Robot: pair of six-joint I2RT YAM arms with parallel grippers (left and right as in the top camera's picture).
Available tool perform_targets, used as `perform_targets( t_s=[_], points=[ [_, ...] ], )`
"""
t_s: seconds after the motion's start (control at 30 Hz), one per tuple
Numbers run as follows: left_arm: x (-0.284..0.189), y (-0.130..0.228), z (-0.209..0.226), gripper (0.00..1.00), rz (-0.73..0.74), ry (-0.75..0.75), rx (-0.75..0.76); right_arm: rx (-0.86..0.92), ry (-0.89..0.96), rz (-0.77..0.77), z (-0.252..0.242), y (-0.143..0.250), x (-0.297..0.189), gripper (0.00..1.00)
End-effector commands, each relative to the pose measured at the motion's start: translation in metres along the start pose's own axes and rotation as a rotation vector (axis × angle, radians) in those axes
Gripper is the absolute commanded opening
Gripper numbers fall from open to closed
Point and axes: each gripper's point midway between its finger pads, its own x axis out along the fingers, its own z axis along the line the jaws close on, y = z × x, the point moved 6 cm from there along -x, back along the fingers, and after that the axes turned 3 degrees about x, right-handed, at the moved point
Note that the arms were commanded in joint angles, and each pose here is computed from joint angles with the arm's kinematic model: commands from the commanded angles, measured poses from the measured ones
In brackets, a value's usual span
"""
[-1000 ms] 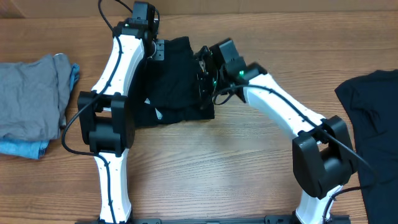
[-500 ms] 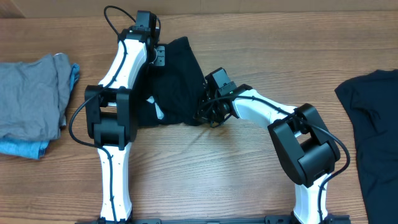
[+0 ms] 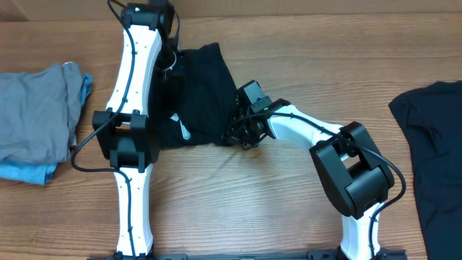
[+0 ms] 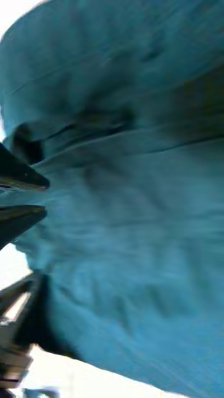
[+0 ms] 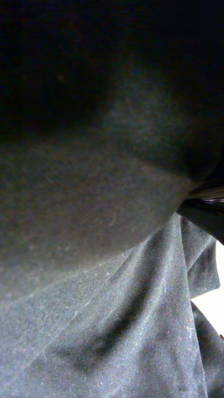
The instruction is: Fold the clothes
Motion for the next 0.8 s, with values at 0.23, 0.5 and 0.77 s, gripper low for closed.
perform_targets(
  t_s=[0.23,0.5,0.77],
  points=[
    [0.076,0.049,0.010,0.04,0.351,0.040,-0.023,0.008,0.066,-0.019,-0.013,0.002,0.009,0.10],
    [0.115,0.067,0.060,0.04,0.426,-0.122,-0.168,0.010,0.070,-0.018,-0.015,0.001,0.008,0.11],
    [-0.008,0.015,0.022,0.06,0.052,-0.045,-0.093,-0.223,-0.065,-0.019,0.040,-0.010,-0.059,0.08]
  ],
)
